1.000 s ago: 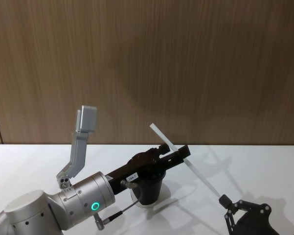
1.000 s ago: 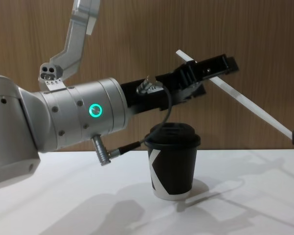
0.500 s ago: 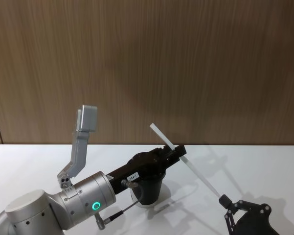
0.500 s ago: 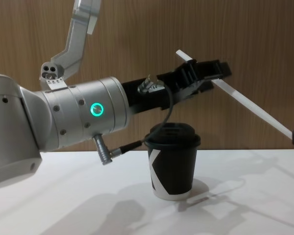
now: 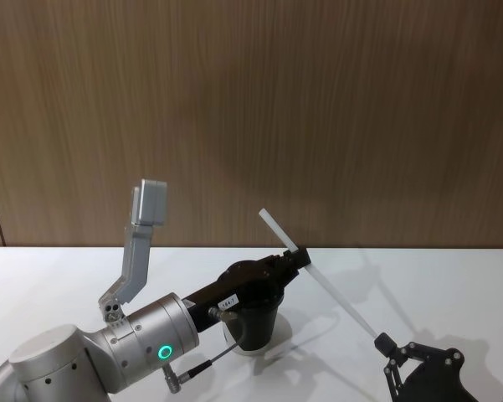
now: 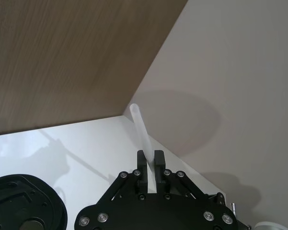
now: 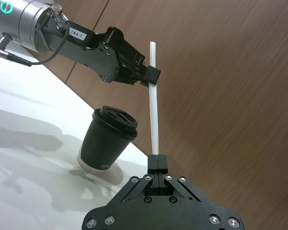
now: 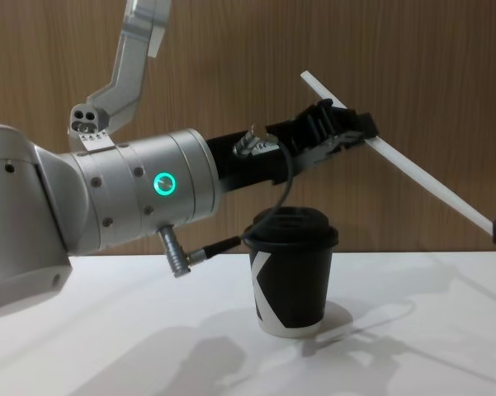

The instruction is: Pick up the straw with one hand, pass it to the other hand, and insert it into the cup.

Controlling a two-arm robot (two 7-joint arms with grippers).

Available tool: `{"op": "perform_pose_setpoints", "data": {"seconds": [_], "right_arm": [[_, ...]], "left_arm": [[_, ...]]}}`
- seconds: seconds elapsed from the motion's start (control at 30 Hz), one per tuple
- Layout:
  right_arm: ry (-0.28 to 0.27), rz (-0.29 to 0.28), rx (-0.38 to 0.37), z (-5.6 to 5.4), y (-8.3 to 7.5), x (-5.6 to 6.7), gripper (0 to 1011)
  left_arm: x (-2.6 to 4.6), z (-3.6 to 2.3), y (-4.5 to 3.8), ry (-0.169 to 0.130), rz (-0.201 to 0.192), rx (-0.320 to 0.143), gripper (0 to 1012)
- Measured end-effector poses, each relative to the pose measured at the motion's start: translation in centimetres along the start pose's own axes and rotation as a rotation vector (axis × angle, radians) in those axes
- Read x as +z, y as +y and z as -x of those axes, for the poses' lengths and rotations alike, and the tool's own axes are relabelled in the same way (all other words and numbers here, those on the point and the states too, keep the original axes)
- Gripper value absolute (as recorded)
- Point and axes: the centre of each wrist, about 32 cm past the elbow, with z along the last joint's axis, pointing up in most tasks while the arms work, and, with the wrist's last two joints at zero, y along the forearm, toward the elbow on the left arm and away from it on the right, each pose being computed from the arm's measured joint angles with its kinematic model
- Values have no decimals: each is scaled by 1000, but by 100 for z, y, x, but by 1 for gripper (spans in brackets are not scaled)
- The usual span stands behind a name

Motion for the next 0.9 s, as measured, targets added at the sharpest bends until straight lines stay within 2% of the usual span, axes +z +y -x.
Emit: {"op": "perform_pose_setpoints", "data": {"seconds": [0.13, 0.3, 0.47, 0.57, 0.6, 0.67, 0.7, 0.77, 0.8, 0.9], "right_arm": [[0, 0, 0, 0, 0, 0, 7], [0, 0, 0, 0, 0, 0, 105], [0, 0, 0, 0, 0, 0, 273], [0, 0, 0, 0, 0, 0, 330], [0, 0, 0, 0, 0, 0, 392], [0, 0, 0, 0, 0, 0, 427], [0, 0, 0, 0, 0, 0, 483], [0, 0, 0, 0, 0, 0, 534], [0, 0, 0, 0, 0, 0, 593], [0, 0, 0, 0, 0, 0, 651]], "left_arm": [[0, 0, 0, 0, 0, 0, 75], [1, -1, 1, 0, 0, 1, 41], [0, -1, 1, 0, 0, 1, 19], [0, -1, 1, 0, 0, 1, 11], [0, -1, 1, 0, 0, 1, 10], [0, -2, 3, -1, -1, 2, 10], [2, 0, 3, -3, -1, 2, 10], [13, 10, -1, -11, 2, 0, 10], [20, 14, 0, -16, 3, 0, 10], [53, 30, 3, -42, 6, 1, 10]]}}
